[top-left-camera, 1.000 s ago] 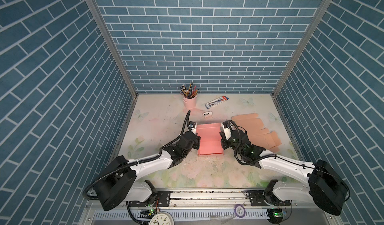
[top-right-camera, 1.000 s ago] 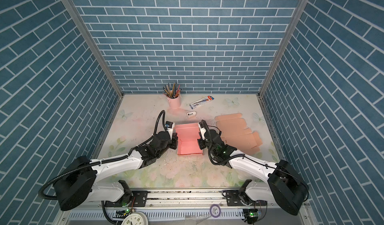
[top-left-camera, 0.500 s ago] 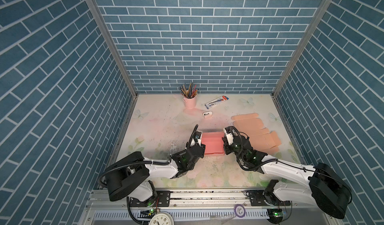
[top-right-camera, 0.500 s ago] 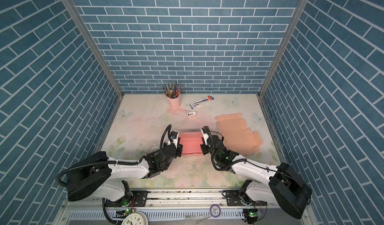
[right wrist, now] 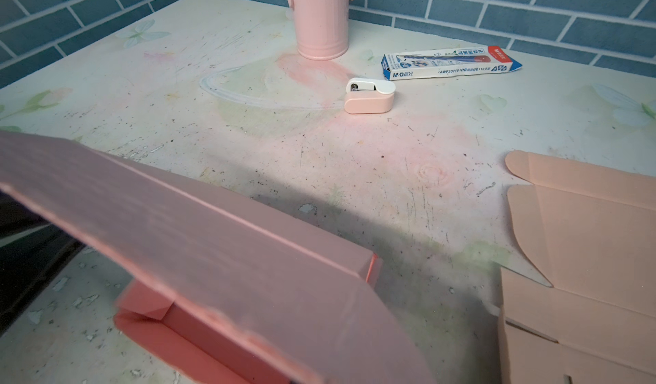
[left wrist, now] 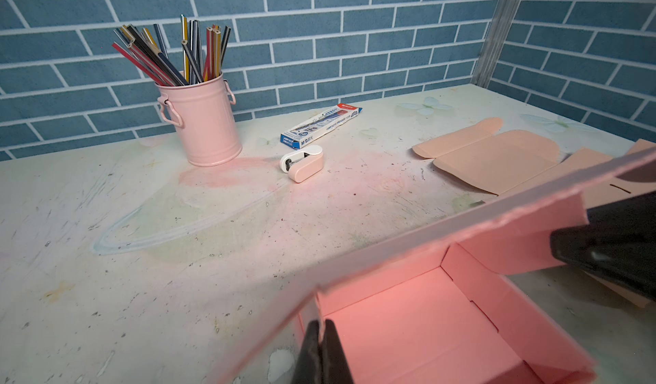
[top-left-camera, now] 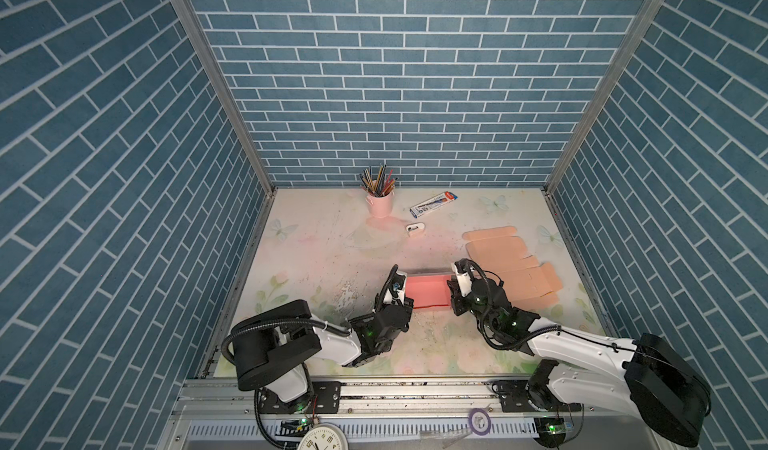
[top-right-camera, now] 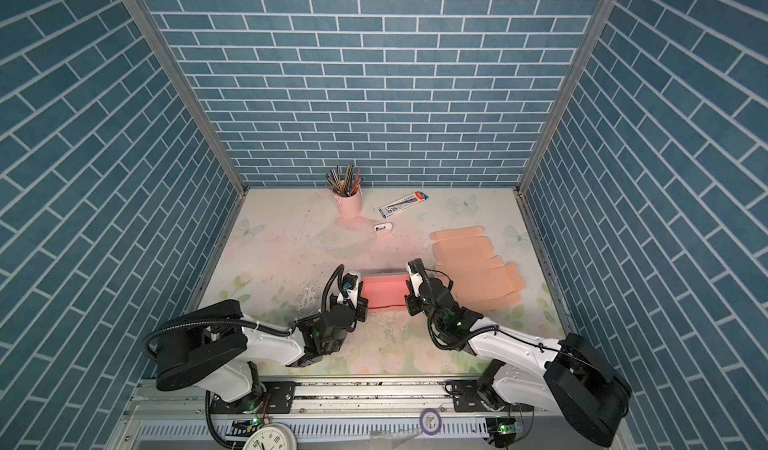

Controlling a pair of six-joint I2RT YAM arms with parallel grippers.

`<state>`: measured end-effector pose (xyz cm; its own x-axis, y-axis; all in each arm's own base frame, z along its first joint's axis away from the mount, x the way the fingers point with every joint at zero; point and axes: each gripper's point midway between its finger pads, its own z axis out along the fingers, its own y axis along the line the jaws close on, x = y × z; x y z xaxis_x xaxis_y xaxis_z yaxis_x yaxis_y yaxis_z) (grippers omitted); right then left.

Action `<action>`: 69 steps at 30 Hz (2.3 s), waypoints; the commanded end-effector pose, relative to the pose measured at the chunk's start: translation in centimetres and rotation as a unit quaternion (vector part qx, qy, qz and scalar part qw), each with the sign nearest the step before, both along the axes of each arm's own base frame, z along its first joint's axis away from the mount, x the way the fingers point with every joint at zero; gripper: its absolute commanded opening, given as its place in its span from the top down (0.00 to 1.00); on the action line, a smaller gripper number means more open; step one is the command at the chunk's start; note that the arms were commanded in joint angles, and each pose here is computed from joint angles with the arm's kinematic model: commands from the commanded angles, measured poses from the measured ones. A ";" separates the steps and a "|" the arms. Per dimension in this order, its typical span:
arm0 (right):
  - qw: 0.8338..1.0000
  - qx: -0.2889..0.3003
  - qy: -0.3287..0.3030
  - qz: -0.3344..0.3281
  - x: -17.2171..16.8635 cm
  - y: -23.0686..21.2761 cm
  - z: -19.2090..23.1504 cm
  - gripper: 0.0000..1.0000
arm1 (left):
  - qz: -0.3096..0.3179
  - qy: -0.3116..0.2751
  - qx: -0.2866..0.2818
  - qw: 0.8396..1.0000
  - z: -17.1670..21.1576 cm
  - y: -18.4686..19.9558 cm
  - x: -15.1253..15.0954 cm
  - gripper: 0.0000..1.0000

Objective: Fold the paper box

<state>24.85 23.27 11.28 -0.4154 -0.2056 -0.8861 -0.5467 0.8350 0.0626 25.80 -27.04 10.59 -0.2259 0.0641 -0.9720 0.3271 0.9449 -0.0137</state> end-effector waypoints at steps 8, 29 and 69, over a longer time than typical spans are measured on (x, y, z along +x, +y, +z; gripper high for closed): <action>0.999 0.034 0.001 -0.001 -0.7 0.0 0.5 0.83 | -0.009 0.005 0.013 1.000 -1.7 -0.2 -1.1 0.97; 0.997 0.074 0.020 -0.007 -4.2 -2.3 2.1 0.80 | -0.028 0.020 0.007 0.999 -2.5 -0.7 -2.0 0.93; 0.997 0.039 0.063 0.038 -0.6 1.0 9.6 0.70 | -0.187 0.237 -0.029 0.953 7.2 0.3 -8.6 0.13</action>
